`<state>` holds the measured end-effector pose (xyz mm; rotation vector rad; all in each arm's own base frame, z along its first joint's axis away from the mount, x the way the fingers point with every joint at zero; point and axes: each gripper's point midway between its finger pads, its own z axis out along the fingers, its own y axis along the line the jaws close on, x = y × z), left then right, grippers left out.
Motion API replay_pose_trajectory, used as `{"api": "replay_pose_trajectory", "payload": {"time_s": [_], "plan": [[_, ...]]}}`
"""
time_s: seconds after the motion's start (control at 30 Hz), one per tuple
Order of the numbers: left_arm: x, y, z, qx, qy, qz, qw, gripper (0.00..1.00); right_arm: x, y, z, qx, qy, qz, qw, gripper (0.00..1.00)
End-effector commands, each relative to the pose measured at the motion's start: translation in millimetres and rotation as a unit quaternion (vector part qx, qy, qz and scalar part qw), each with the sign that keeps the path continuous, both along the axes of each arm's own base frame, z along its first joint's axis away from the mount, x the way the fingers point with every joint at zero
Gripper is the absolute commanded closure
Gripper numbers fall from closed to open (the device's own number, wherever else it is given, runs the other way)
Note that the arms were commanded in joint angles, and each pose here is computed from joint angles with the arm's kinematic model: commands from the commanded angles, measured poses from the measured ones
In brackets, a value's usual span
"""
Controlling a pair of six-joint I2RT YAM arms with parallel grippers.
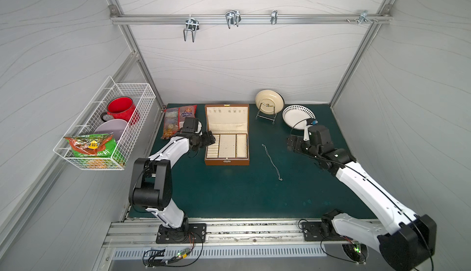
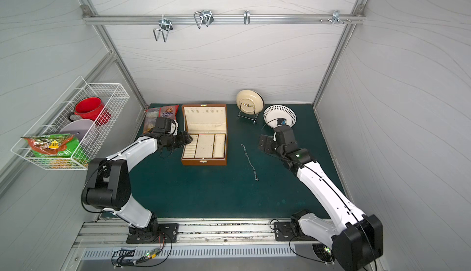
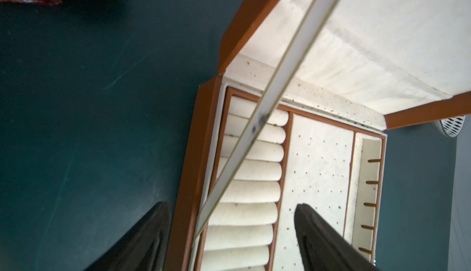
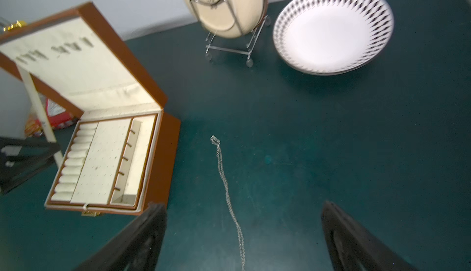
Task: Put jewelry chain into jewelry box
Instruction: Move the jewelry box to the center of the board.
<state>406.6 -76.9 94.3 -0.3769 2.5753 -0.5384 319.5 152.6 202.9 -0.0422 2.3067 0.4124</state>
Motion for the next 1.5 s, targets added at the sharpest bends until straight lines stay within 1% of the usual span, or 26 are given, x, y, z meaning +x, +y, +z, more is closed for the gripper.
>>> {"api": "replay_pose_trajectory", "payload": {"time_s": [0.0, 0.1, 0.2, 0.27, 0.4, 0.5, 0.57, 0.77, 0.9, 1.07, 1.3, 1.47], "plan": [[22, -9, 16, -0.006, -0.034, -0.023, 0.999, 0.15, 11, 55, -10, 0.040, 0.042, 0.081, 0.995, 0.01], [24, -12, 7, -0.014, -0.023, -0.026, 0.999, 0.14, 26, 96, -25, 0.046, 0.067, 0.106, 0.991, 0.01], [24, -14, 1, -0.021, -0.014, -0.026, 0.999, 0.14, 43, 128, -39, 0.063, 0.094, 0.108, 0.988, 0.01], [25, -16, -1, -0.027, -0.012, -0.025, 0.999, 0.14, 52, 147, -60, 0.079, 0.134, 0.110, 0.982, 0.01], [24, -22, -7, -0.041, -0.004, -0.027, 0.999, 0.14, 63, 183, -87, 0.100, 0.173, 0.127, 0.971, 0.01], [21, -29, -11, -0.056, 0.001, -0.029, 0.998, 0.14, 65, 203, -101, 0.125, 0.199, 0.138, 0.962, 0.01], [17, -33, -11, -0.059, 0.004, -0.030, 0.998, 0.11, 60, 212, -106, 0.134, 0.213, 0.150, 0.956, 0.01], [1, -51, -11, -0.061, 0.004, -0.044, 0.997, 0.11, 41, 232, -106, 0.169, 0.221, 0.173, 0.945, 0.01], [-12, -66, -10, -0.072, 0.004, -0.053, 0.996, 0.11, 28, 231, -106, 0.172, 0.224, 0.177, 0.943, 0.01], [-31, -90, -10, -0.063, 0.004, -0.077, 0.995, 0.11, 9, 216, -101, 0.170, 0.216, 0.175, 0.945, 0.01], [-57, -123, -7, -0.063, 0.005, -0.098, 0.993, 0.11, -31, 184, -111, 0.147, 0.227, 0.167, 0.948, 0.01], [-78, -133, 0, -0.060, -0.003, -0.099, 0.993, 0.11, -58, 168, -115, 0.136, 0.228, 0.164, 0.950, 0.01]]}}
